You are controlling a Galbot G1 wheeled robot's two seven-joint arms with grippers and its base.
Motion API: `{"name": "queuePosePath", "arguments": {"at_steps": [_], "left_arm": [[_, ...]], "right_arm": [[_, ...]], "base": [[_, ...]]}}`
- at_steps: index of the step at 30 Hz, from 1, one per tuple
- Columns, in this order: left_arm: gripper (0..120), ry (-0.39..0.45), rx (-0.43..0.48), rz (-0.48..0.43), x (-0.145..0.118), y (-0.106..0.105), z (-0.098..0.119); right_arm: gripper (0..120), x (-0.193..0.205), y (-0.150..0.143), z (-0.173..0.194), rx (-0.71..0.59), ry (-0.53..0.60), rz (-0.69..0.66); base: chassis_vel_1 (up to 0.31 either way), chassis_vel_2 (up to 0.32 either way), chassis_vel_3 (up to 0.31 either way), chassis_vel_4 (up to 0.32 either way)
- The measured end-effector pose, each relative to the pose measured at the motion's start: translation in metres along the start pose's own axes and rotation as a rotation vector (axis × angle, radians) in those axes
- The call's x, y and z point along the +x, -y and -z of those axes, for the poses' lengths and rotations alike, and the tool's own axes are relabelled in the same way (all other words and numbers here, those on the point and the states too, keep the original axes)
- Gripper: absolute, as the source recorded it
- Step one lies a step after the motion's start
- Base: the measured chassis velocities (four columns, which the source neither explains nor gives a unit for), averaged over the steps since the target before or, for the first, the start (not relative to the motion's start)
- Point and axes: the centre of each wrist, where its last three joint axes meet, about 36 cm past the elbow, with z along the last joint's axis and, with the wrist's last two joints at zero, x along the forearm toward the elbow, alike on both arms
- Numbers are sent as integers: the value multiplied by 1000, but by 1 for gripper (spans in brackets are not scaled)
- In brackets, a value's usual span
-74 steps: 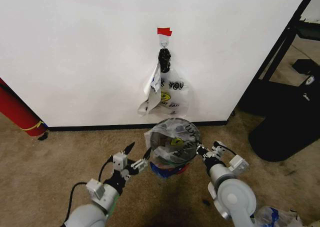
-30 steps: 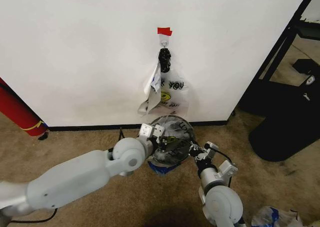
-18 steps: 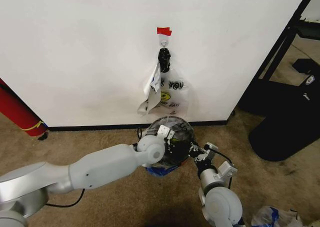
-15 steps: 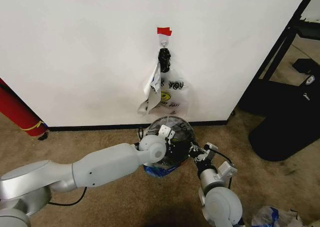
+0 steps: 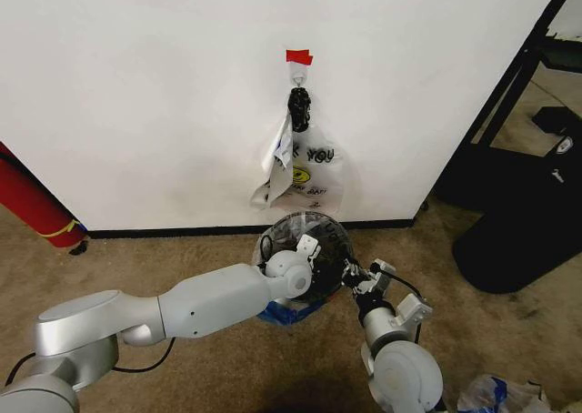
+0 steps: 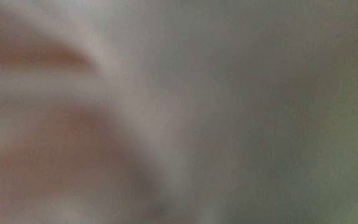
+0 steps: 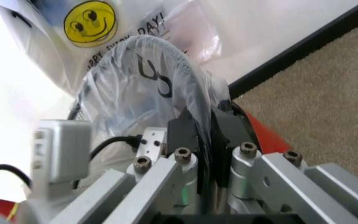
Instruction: Pick up the garbage bag from the wall and place it over the trash bin.
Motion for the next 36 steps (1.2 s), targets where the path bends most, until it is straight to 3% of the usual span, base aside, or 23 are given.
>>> {"name": "queuePosePath", "arguments": {"at_steps": [8,22,28,36], "left_arm": [[0,-19,9,-22,-11,6,-8],[0,-12,26,-57,-8,13,1],[0,14,53,-90,15,10,5],[0,109,87,-141,73,-1,9]], "right_arm": [[1,0,0,0,-16,-13,5],[1,-7,7,-2,-15,-10,12],[1,-16,16,-5,-30,0,-5],[1,-21,22,-3,-28,7,-19]], "base": [[0,0,0,0],[0,0,0,0],[0,0,0,0],[0,0,0,0]]}}
